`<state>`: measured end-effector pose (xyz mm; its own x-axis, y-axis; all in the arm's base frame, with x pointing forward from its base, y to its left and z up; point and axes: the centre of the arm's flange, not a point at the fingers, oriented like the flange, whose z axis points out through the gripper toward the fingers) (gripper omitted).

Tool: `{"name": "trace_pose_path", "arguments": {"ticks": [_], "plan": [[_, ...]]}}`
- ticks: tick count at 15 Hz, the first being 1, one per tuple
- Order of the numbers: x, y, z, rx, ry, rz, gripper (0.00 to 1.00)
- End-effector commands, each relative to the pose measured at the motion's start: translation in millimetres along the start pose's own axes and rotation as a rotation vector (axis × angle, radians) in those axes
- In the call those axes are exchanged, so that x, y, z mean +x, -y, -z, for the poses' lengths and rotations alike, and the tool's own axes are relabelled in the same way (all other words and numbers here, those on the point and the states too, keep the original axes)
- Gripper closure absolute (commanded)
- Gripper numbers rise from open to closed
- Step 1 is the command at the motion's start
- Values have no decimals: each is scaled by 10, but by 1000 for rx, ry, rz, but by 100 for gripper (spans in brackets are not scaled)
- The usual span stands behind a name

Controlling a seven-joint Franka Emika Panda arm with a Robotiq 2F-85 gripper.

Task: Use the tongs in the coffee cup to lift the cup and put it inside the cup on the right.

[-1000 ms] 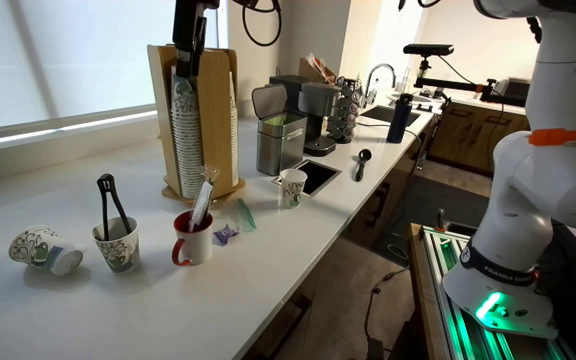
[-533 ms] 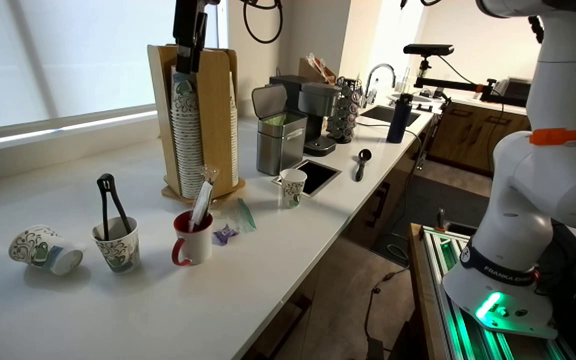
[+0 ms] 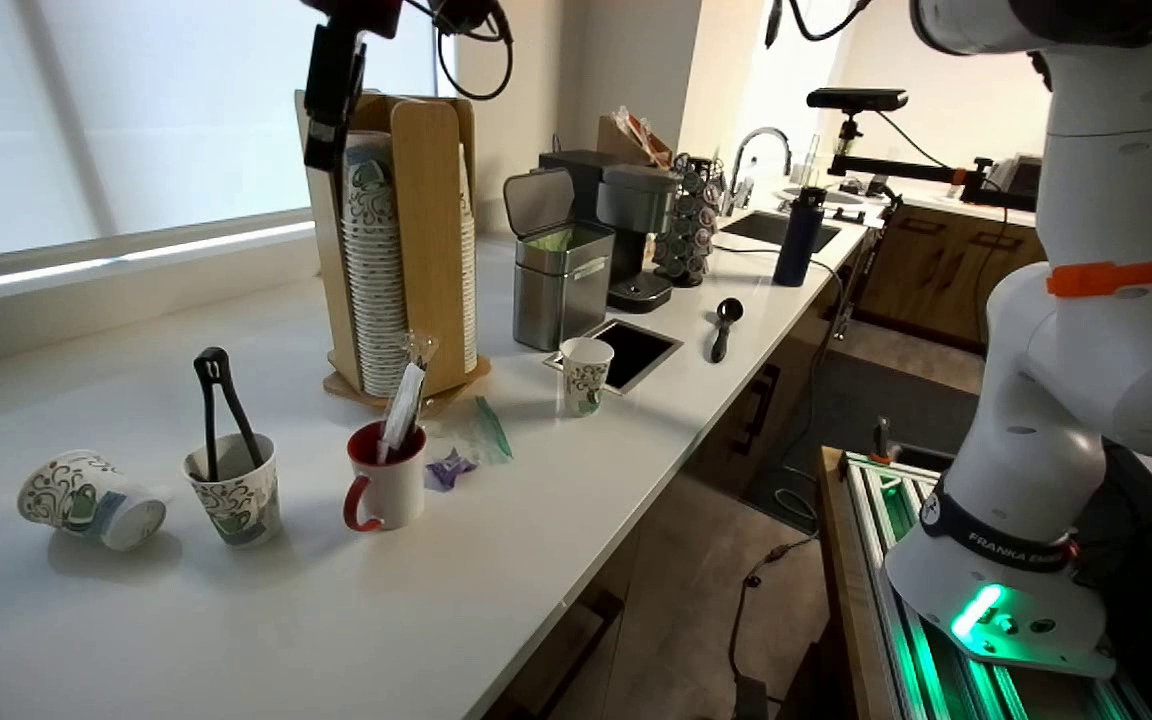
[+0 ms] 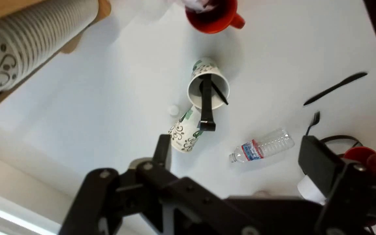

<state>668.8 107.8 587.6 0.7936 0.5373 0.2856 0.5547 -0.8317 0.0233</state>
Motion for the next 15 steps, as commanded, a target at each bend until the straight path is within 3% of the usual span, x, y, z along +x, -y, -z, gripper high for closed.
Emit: {"name": "trace_pose_path", "arguments": {"ticks": [1,3,4,9,15], "plan": [[436,-298,-383,0,-57,117,0],[439,-281,-485,73,-50,148,0],[244,-190,-476,18,-39,99,0],[406,-225,-723,32,-60,127,0],[737,-182,-1668,-6,-25,55,0]]}}
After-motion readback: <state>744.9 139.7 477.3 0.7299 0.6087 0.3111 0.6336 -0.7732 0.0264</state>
